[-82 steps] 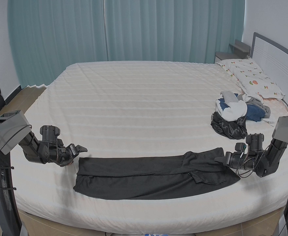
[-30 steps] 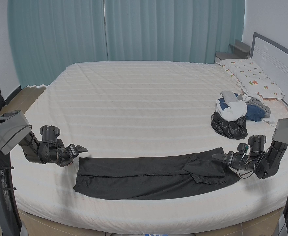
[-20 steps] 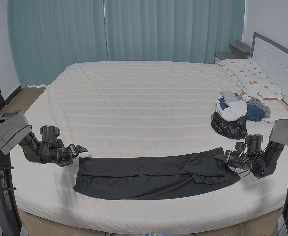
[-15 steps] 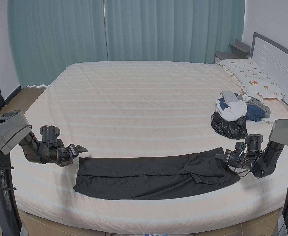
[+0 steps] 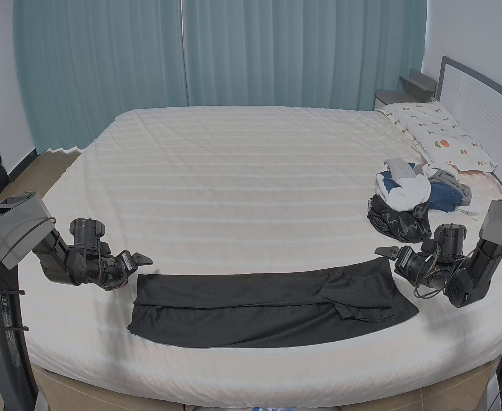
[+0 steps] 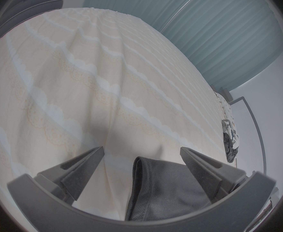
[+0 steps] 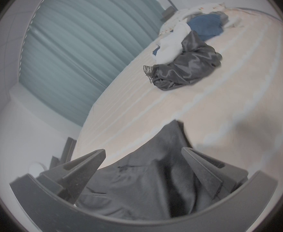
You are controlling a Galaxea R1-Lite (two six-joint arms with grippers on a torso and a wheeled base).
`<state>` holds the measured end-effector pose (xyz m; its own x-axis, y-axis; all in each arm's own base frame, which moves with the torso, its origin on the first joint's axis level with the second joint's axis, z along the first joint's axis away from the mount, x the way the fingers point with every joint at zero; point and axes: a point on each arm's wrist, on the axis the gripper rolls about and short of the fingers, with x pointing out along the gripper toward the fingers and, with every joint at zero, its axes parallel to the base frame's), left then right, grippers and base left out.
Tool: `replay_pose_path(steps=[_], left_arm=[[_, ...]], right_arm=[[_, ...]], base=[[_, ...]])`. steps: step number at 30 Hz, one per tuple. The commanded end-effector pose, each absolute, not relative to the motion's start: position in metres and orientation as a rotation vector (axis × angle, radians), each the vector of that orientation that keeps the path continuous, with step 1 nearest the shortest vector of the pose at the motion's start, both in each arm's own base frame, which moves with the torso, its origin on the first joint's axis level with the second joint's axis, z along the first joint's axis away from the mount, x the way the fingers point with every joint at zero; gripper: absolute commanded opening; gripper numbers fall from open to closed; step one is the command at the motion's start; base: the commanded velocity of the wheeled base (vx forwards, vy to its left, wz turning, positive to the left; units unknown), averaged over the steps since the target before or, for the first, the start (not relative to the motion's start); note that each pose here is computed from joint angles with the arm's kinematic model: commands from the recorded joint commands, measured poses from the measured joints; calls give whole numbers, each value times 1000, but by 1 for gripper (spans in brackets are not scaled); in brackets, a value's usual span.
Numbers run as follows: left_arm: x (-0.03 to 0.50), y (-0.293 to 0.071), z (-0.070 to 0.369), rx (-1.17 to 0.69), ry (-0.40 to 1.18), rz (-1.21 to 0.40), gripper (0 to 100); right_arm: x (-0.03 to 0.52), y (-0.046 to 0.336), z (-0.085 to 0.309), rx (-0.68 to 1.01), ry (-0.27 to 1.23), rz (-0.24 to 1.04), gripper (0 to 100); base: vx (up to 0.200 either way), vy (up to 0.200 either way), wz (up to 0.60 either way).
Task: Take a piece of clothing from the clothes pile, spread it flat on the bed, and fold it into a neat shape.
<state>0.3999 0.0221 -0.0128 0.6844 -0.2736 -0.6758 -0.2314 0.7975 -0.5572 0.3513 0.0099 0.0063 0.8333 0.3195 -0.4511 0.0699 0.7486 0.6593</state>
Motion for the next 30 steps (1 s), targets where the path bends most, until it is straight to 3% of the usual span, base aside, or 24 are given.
replay_pose_path(steps=[1, 7, 20, 30], left_arm=[[400, 22, -14, -669, 836, -25, 100], [400, 22, -14, -669, 836, -25, 100], [400, 22, -14, -669, 836, -25, 100], [400, 22, -14, -669, 836, -25, 100]], right_arm=[[304, 47, 43, 841, 604, 144, 100], [279, 64, 30, 899, 682, 43, 100], [274, 78, -3, 916, 788, -31, 100], [290, 82, -9, 959, 740, -77, 100]], base=[[0, 0, 0], [0, 0, 0], [0, 0, 0], [0, 0, 0]])
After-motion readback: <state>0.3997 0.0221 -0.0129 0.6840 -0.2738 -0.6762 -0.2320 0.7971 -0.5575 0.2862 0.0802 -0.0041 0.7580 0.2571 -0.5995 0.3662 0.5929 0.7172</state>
